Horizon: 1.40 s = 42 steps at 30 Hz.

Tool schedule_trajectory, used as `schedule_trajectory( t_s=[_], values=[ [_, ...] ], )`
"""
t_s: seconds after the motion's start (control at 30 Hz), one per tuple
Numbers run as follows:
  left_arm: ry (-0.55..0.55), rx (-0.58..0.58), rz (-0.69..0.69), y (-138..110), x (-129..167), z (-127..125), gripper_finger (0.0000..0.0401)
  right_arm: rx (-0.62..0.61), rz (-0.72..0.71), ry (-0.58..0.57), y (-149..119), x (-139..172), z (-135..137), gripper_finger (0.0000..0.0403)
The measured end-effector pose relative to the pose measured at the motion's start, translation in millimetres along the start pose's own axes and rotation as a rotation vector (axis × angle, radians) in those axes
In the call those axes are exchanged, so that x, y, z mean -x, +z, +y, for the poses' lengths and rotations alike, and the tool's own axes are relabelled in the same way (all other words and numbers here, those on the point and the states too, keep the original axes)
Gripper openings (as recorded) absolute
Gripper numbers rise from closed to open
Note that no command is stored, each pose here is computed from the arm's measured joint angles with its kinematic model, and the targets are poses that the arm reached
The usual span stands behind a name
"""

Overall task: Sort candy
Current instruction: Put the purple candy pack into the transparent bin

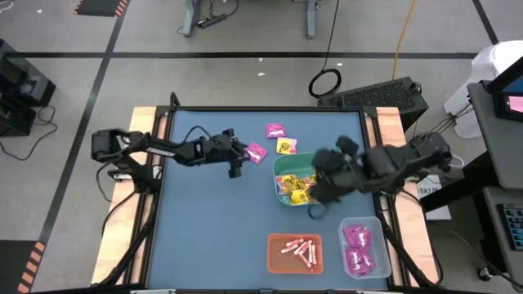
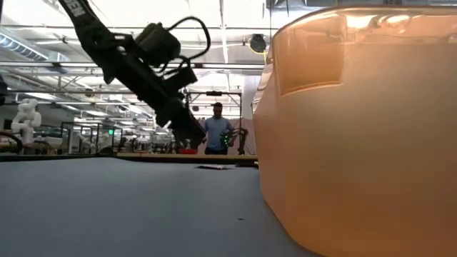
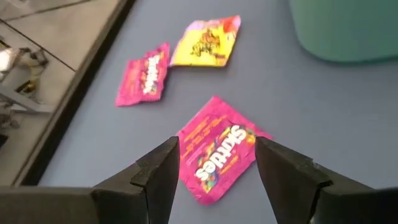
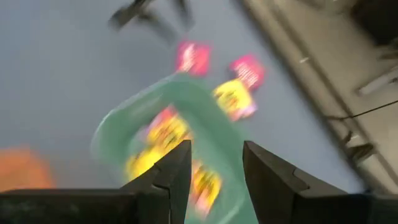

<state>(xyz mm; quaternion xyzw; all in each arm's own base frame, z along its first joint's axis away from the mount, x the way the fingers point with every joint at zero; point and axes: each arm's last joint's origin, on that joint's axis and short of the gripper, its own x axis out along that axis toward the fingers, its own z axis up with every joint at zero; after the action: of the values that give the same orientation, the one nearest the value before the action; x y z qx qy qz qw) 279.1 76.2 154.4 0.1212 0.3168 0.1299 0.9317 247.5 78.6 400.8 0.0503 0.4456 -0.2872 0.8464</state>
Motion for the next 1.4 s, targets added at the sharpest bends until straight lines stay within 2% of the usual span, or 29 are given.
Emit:
schedule_trajectory(
  t_s=[0.13,0.3,0.5,0.7,0.83,0.93,1.13,1.3,1.4],
  values=[
    [-0.079,0.001,-0.006,-8,-7,8,0.0215,-0.051,-0.079,-0.050,28,-20,-19,0.0134],
    [-0.128,0.002,-0.003,-20,-17,21,0.0215,-0.073,-0.125,-0.014,61,-46,-39,0.0134],
    [-0.134,0.066,0.045,-27,-25,38,0.0214,0.005,-0.073,-0.023,82,-89,-52,0.0134],
    [-0.187,0.185,0.062,-27,-27,36,0.0201,0.049,0.018,-0.083,86,-132,-38,0.0134],
    [-0.206,0.168,0.038,-21,-27,28,0.0181,0.152,0.048,-0.168,85,-157,-27,0.0134],
    [-0.207,0.140,0.022,-19,-28,26,0.0165,0.188,0.076,-0.168,87,-172,-27,0.0134],
    [-0.036,0.279,0.079,-24,-28,39,0.0151,0.150,0.087,-0.118,87,-174,-28,0.0134],
    [-0.026,0.425,0.086,-30,-27,52,0.0151,0.156,0.067,-0.107,84,-176,-19,0.0134],
    [-0.095,0.464,0.098,-34,-26,54,0.0151,0.161,0.059,-0.100,77,-187,-12,0.0134]
  ],
)
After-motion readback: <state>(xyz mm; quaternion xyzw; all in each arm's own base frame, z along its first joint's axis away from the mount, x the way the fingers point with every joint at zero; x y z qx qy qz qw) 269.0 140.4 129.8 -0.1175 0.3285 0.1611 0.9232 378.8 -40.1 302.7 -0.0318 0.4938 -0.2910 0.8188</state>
